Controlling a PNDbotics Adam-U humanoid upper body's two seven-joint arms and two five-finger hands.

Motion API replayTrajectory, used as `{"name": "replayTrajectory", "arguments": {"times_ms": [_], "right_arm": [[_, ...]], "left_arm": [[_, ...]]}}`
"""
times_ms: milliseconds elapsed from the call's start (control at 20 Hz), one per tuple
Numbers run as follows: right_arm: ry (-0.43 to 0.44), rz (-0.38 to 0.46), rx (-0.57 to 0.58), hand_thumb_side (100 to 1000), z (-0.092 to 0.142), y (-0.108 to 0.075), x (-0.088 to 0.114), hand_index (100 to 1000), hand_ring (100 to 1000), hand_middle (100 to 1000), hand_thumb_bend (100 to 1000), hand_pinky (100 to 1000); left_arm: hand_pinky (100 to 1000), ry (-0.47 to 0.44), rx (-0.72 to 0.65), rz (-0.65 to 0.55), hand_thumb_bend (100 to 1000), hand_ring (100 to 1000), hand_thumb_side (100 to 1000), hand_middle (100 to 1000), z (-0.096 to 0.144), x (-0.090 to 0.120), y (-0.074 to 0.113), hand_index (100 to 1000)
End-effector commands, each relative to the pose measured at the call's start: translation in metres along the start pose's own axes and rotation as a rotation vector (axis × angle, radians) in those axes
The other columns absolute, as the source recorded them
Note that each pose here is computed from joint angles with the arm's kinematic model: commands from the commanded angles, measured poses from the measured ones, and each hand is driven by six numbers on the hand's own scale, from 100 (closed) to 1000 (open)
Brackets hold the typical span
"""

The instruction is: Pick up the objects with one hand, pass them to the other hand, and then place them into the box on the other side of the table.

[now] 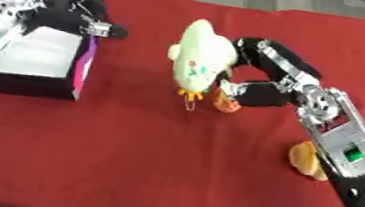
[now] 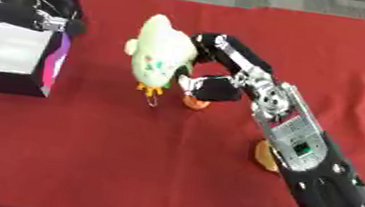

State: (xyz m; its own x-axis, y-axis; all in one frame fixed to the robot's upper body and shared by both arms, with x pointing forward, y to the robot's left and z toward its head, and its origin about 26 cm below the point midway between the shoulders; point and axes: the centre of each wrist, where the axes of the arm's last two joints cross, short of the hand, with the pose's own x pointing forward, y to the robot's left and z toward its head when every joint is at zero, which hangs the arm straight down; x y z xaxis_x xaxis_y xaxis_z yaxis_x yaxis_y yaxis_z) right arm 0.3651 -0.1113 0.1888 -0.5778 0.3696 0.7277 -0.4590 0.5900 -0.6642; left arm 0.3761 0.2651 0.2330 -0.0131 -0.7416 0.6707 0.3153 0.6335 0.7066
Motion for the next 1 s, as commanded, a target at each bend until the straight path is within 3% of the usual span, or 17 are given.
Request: {"name": "replayTrajectory", "arguments": {"times_ms": [50, 350, 1000], "right_arm": [[-0.067, 0.026, -0.014, 100, -0.004, -0.002, 0.019, 458, 667, 453, 100, 802], [-0.107, 0.051, -0.002, 100, -0.005, 0.004, 0.028, 458, 661, 453, 100, 797], [-0.133, 0.107, 0.014, 100, -0.008, 0.012, 0.03, 458, 647, 450, 100, 788]], "left_arm": [[760, 0.001, 0.028, -0.053, 837, 837, 383, 719, 0.002, 0.01, 0.005, 796], [762, -0.022, 0.015, -0.104, 902, 837, 376, 717, 0.002, 0.017, -0.002, 793], [759, -0.125, -0.084, -0.11, 921, 837, 391, 712, 0.015, 0.035, -0.005, 788]]}}
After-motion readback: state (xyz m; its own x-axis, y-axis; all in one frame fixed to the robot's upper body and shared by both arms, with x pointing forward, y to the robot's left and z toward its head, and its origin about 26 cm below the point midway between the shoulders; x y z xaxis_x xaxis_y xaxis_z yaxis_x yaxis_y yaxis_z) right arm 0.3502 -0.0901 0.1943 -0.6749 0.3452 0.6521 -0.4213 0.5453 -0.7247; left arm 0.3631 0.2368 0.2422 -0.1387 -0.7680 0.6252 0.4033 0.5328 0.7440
